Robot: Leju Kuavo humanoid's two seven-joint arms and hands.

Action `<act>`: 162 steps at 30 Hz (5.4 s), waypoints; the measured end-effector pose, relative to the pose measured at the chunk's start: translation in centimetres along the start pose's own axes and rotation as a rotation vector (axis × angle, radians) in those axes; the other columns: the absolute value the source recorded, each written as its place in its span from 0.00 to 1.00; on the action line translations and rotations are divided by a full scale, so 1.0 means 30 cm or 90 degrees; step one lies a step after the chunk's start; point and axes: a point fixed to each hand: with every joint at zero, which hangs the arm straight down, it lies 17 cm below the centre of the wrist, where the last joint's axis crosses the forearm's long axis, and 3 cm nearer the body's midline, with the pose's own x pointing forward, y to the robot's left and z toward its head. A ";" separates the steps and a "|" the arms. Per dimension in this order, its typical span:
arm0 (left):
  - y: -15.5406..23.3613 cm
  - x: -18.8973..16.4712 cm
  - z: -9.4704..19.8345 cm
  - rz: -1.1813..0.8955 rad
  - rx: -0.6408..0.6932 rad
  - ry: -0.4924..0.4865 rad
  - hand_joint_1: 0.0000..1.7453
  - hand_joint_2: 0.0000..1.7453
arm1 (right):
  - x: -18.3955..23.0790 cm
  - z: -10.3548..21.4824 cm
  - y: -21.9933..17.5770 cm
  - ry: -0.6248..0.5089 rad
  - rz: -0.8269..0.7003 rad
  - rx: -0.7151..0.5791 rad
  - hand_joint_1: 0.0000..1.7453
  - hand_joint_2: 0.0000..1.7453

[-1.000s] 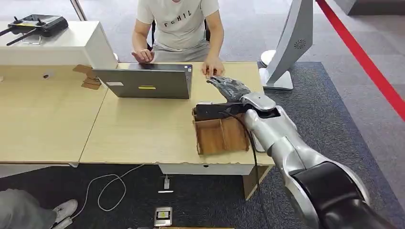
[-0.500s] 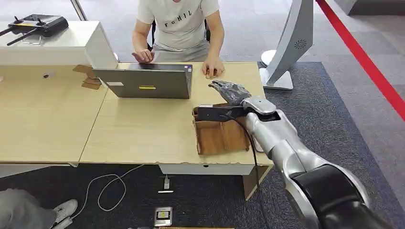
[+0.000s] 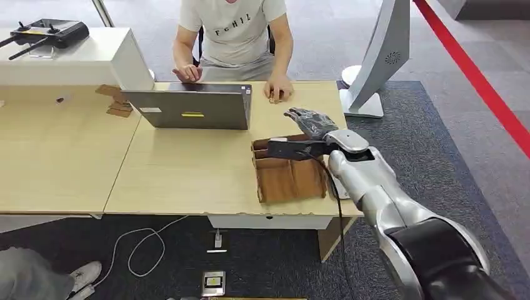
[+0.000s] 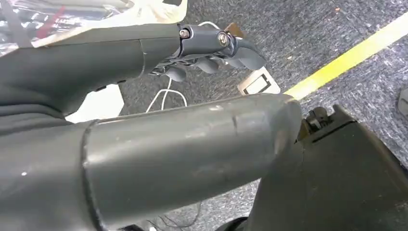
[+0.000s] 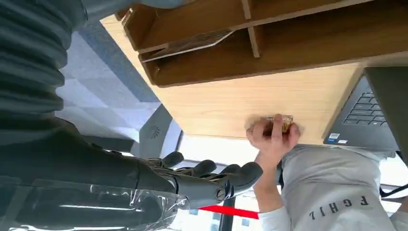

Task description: Pass the card to the sensor for recognition and then transmit it.

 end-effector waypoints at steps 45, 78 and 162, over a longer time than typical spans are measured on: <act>0.001 -0.001 -0.003 -0.005 0.005 0.011 0.00 0.00 | 0.000 0.011 0.061 -0.010 -0.007 0.006 0.00 1.00; 0.004 -0.005 -0.003 -0.007 0.006 0.021 0.00 0.00 | 0.007 0.014 0.085 -0.015 -0.006 0.013 0.00 1.00; 0.019 0.017 -0.004 -0.021 0.009 0.015 0.00 0.00 | 0.024 0.001 -0.188 -0.056 0.001 -0.154 1.00 1.00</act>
